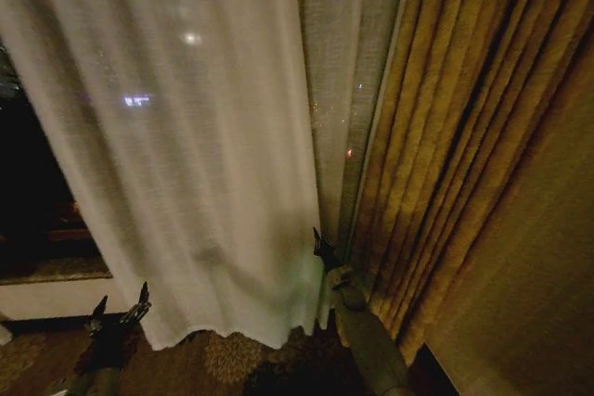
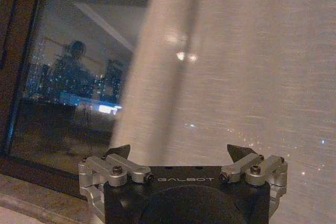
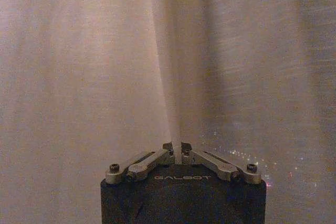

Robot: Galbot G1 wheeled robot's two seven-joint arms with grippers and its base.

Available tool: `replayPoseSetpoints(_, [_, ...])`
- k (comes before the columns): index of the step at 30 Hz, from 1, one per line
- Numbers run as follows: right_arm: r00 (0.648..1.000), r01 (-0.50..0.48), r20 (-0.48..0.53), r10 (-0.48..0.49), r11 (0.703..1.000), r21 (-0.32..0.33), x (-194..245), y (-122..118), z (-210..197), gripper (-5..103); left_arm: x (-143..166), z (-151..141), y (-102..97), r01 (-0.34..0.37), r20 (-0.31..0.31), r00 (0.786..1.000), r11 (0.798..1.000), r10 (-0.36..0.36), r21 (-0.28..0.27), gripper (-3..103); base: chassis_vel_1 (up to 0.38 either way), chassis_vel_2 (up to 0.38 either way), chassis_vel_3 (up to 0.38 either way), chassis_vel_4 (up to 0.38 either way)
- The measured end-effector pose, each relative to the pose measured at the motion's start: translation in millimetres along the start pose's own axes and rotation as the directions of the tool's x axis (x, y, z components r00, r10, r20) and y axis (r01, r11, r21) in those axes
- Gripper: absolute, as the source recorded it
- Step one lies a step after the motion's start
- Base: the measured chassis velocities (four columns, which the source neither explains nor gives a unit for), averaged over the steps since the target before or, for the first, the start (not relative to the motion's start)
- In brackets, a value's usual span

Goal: Open the curtains by pulling them apart, changing their state from closed to fully open.

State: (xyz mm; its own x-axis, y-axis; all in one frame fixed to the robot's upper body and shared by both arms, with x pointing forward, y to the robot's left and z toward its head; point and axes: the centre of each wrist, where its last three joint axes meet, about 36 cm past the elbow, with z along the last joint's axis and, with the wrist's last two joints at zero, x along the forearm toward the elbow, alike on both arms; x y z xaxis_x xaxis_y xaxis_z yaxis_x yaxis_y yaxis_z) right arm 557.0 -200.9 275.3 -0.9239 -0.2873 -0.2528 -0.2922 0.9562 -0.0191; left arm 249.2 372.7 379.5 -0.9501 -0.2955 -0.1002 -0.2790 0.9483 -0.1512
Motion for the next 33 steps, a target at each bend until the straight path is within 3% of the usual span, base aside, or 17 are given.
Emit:
replayPoseSetpoints(10, [0.999,0.019,-0.036,-0.016,0.997,0.070,-25.1,4.6,1.7,0,0.1,0.1,-0.2,0.000,0.000,1.000,1.000,0.000,0.000,100,0.012,0.020,-0.021,-0.026])
replayPoseSetpoints(18, [0.981,-0.139,-0.118,0.151,0.985,0.107,-46.1,-27.1,7.7,0,0.1,0.1,-0.2,0.000,0.000,1.000,1.000,0.000,0.000,100,0.000,0.000,0.000,0.000])
replayPoseSetpoints(20, [0.964,-0.209,-0.138,0.228,0.968,0.139,-46.9,-40.6,5.6,0,0.0,0.1,-0.2,0.000,0.000,1.000,1.000,0.000,0.000,100,0.000,0.000,0.000,0.000])
replayPoseSetpoints(23, [0.906,-0.342,-0.182,0.383,0.913,0.221,-41.2,-68.5,-0.4,0,0.1,0.1,-0.2,-0.001,0.000,1.000,1.000,0.001,0.001,100,0.000,0.000,0.000,0.000])
replayPoseSetpoints(25, [0.895,-0.361,-0.185,0.406,0.903,0.233,-39.8,-73.5,-1.4,0,0.1,0.1,-0.2,-0.001,0.000,1.000,1.000,0.001,0.001,100,0.000,0.000,0.000,0.000])
replayPoseSetpoints(26, [0.861,-0.418,-0.188,0.473,0.867,0.270,-34.3,-91.6,-4.6,0,0.1,0.2,-0.3,-0.001,0.000,1.000,1.000,0.001,0.001,100,0.000,0.000,0.000,0.000])
replayPoseSetpoints(29, [0.799,-0.497,-0.182,0.573,0.800,0.337,-24.4,-123.1,-12.1,0,0.1,0.1,-0.2,-0.001,0.000,1.000,1.000,0.001,0.001,100,0.000,0.000,0.000,0.000])
replayPoseSetpoints(30, [0.799,-0.497,-0.182,0.573,0.800,0.337,-24.4,-123.1,-12.1,0,0.1,0.1,-0.2,-0.001,0.000,1.000,1.000,0.001,0.001,100,0.000,0.000,0.000,0.000])
replayPoseSetpoints(33, [0.762,-0.533,-0.167,0.625,0.753,0.386,-17.9,-143.6,-18.8,0,0.0,0.1,-0.3,-0.001,0.000,1.000,1.000,0.001,0.001,100,0.000,0.000,0.000,0.000])
